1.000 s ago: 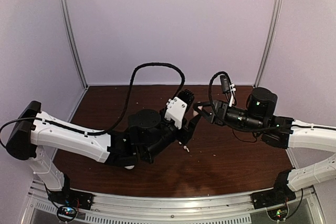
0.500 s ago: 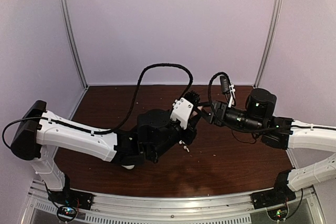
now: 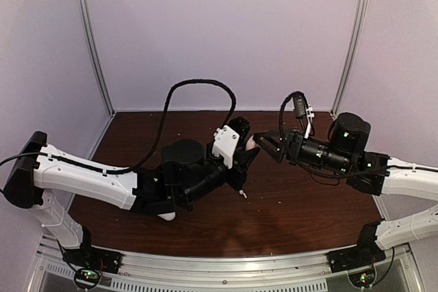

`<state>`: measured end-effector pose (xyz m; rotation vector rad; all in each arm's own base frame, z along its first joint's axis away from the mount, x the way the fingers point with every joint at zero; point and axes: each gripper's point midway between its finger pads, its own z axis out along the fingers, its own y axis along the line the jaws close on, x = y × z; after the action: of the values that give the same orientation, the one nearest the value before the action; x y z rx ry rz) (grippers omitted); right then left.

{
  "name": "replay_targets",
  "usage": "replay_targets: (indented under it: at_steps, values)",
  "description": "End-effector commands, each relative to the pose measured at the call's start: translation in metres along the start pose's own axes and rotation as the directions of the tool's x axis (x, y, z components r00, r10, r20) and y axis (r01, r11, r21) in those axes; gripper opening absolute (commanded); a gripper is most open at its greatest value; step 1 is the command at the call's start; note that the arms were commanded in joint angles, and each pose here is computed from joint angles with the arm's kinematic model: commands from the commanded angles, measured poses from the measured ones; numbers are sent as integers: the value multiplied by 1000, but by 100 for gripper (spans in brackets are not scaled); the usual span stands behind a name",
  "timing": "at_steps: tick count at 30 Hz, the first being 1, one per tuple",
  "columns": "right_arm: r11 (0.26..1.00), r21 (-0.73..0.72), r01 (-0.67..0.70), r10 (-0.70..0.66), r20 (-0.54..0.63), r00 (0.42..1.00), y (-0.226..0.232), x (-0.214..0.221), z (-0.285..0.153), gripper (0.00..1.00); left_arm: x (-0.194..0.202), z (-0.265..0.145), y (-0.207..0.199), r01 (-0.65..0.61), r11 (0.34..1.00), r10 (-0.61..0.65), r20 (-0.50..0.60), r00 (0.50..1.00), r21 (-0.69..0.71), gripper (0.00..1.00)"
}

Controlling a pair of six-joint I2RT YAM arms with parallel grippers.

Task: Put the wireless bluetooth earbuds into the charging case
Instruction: Pass from the right arm to the left

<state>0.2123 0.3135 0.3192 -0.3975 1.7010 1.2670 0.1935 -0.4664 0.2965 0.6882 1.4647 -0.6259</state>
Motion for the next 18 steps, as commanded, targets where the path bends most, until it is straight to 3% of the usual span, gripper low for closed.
replay_targets:
  at_steps: [1,8,13,18]
  values:
    - [974,-172,148,-140,56,988,42,-27,-16,84,-53,-30,-15,87,969,-125,154,980,233,7]
    - [888,-378,264,-272,33,962,78,-16,-30,75,-91,-87,-44,15,824,-200,267,943,566,7]
    - [828,-487,278,-296,42,954,98,-12,-38,62,-102,-104,-48,-31,787,-212,317,924,616,5]
    - [789,-543,288,-299,71,952,113,-17,-46,56,-102,-106,-49,-42,780,-221,337,915,625,3]
